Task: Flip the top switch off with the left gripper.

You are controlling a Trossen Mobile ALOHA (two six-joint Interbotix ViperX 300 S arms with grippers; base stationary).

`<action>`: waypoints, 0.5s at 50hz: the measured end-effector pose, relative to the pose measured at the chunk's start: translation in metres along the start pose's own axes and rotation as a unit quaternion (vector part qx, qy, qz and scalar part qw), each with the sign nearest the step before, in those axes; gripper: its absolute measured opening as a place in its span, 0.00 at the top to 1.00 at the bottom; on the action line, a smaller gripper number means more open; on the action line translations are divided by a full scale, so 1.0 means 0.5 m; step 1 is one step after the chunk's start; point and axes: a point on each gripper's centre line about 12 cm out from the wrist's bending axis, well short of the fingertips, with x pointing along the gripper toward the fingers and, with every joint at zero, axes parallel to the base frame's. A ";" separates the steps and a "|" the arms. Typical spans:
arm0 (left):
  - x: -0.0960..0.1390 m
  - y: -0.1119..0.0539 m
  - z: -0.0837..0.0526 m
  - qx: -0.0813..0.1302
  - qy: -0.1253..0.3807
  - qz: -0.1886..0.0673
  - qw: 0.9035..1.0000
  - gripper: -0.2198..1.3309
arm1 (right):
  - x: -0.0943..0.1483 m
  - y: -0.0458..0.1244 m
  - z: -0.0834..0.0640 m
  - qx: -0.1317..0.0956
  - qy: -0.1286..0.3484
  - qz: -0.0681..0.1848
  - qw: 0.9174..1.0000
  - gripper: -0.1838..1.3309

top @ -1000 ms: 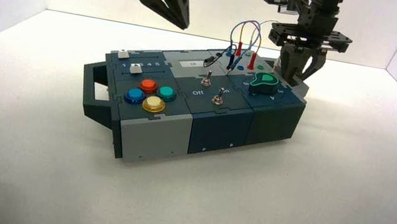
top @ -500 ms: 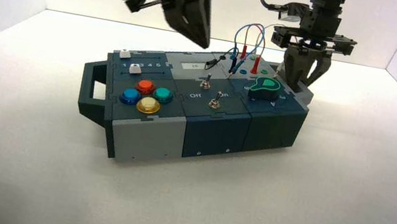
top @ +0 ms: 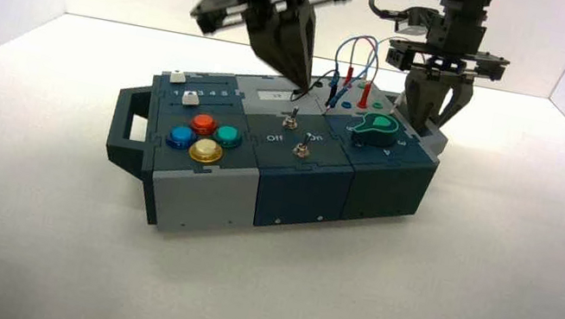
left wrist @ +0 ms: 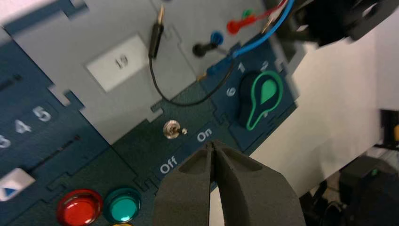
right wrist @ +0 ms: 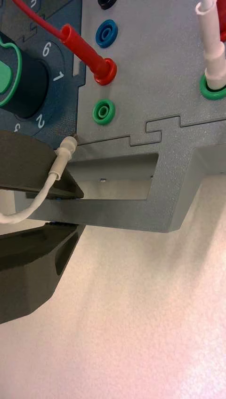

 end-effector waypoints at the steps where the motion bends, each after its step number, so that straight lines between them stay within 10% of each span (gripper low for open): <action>1: 0.006 0.002 -0.002 -0.001 0.004 0.002 1.000 0.97 | 0.000 0.000 0.000 0.000 0.000 0.000 1.000 0.56; 25: 0.041 -0.001 0.016 -0.004 0.018 0.007 1.000 0.97 | -0.001 0.000 0.002 -0.001 0.001 0.000 1.000 0.56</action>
